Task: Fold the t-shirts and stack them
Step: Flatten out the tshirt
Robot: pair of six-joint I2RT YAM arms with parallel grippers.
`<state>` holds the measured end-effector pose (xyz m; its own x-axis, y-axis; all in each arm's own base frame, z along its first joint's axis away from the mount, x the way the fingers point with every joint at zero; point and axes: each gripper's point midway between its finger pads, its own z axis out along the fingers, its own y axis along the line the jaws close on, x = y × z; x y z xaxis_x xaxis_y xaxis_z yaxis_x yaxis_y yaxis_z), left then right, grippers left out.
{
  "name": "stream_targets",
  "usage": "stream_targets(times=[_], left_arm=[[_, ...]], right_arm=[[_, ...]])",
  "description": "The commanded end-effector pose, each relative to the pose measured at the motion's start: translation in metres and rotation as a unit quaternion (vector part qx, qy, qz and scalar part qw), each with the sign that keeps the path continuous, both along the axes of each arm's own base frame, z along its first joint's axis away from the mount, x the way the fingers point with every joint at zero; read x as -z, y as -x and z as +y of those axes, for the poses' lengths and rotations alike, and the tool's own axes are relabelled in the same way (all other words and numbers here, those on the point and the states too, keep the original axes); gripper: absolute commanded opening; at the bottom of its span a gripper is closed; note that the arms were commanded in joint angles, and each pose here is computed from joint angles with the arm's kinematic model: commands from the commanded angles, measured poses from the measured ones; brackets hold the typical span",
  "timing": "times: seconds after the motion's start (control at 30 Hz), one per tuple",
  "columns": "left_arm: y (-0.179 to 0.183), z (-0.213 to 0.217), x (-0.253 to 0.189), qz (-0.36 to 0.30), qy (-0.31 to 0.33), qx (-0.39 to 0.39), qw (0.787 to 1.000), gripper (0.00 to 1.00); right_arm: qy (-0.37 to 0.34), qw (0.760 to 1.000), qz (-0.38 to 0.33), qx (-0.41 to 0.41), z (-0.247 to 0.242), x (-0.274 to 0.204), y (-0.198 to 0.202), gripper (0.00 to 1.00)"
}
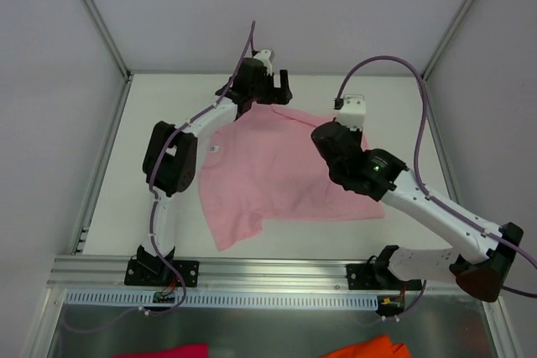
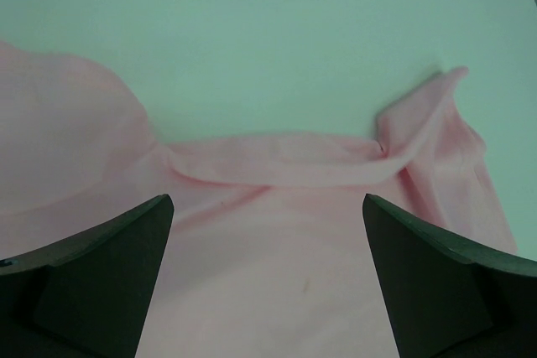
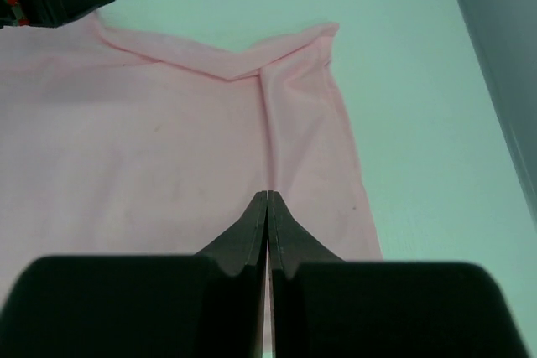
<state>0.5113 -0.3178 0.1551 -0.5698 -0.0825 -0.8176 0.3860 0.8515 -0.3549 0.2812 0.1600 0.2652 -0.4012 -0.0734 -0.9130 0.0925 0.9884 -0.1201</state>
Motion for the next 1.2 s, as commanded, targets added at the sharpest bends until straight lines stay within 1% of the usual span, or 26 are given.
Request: stream_targets(times=[0.0, 0.03, 0.1, 0.13, 0.2, 0.23, 0.33, 0.37, 0.43, 0.5, 0.53, 0.57, 0.6, 0.63, 0.8, 1.0, 1.17], left_arm=[[-0.018, 0.011, 0.016, 0.054, -0.012, -0.008, 0.998, 0.99], [-0.03, 0.014, 0.022, 0.06, -0.01, -0.02, 0.998, 0.99], [-0.037, 0.019, 0.037, 0.077, -0.007, -0.033, 0.996, 0.99], [-0.042, 0.029, 0.043, 0.086, -0.005, -0.045, 0.995, 0.99], [-0.043, 0.034, 0.054, 0.109, 0.009, -0.049, 0.993, 0.98], [-0.047, 0.044, 0.066, 0.125, 0.014, -0.062, 0.99, 0.98], [-0.05, 0.055, 0.088, 0.149, 0.019, -0.071, 0.986, 0.92], [-0.05, 0.057, 0.094, 0.154, 0.019, -0.073, 0.985, 0.85], [-0.054, 0.063, 0.105, 0.165, 0.026, -0.081, 0.983, 0.81], [-0.056, 0.066, 0.11, 0.181, 0.032, -0.084, 0.979, 0.54], [-0.056, 0.068, 0.111, 0.186, 0.034, -0.09, 0.978, 0.34], [-0.058, 0.073, 0.111, 0.187, 0.032, -0.101, 0.977, 0.17], [-0.058, 0.076, 0.11, 0.189, 0.03, -0.108, 0.976, 0.05], [-0.058, 0.079, 0.111, 0.191, 0.031, -0.112, 0.975, 0.0], [-0.063, 0.099, 0.113, 0.199, 0.027, -0.146, 0.969, 0.0], [-0.069, 0.134, 0.104, 0.2, 0.03, -0.192, 0.96, 0.0], [-0.075, 0.164, 0.096, 0.196, 0.047, -0.225, 0.953, 0.0]], right_arm=[[0.047, 0.998, 0.0, 0.034, -0.041, 0.001, 0.007, 0.01], [0.032, 0.999, -0.009, 0.034, -0.041, -0.001, 0.006, 0.01], [0.023, 0.999, -0.021, 0.028, -0.043, -0.006, 0.007, 0.01], [0.024, 0.999, -0.023, 0.029, -0.045, -0.008, 0.007, 0.01], [0.02, 0.998, -0.031, 0.041, -0.051, -0.012, 0.007, 0.01], [0.017, 0.999, -0.031, 0.041, -0.051, -0.012, 0.007, 0.01], [0.015, 0.999, -0.031, 0.038, -0.05, -0.011, 0.006, 0.01], [0.017, 0.999, -0.03, 0.039, -0.051, -0.01, 0.006, 0.01], [0.022, 0.998, -0.029, 0.043, -0.053, -0.008, 0.005, 0.01], [0.022, 0.999, -0.028, 0.042, -0.053, -0.007, 0.006, 0.01], [0.022, 0.999, -0.029, 0.041, -0.055, -0.007, 0.007, 0.01], [0.021, 0.999, -0.03, 0.041, -0.055, -0.008, 0.008, 0.01], [0.022, 0.998, -0.03, 0.042, -0.057, -0.008, 0.008, 0.01], [0.021, 0.998, -0.033, 0.043, -0.059, -0.009, 0.009, 0.01], [0.006, 0.998, -0.046, 0.041, -0.066, -0.012, 0.013, 0.01], [0.037, 0.998, -0.019, 0.036, -0.062, 0.004, 0.001, 0.01], [0.037, 0.999, 0.013, 0.029, -0.058, 0.019, -0.014, 0.01]])
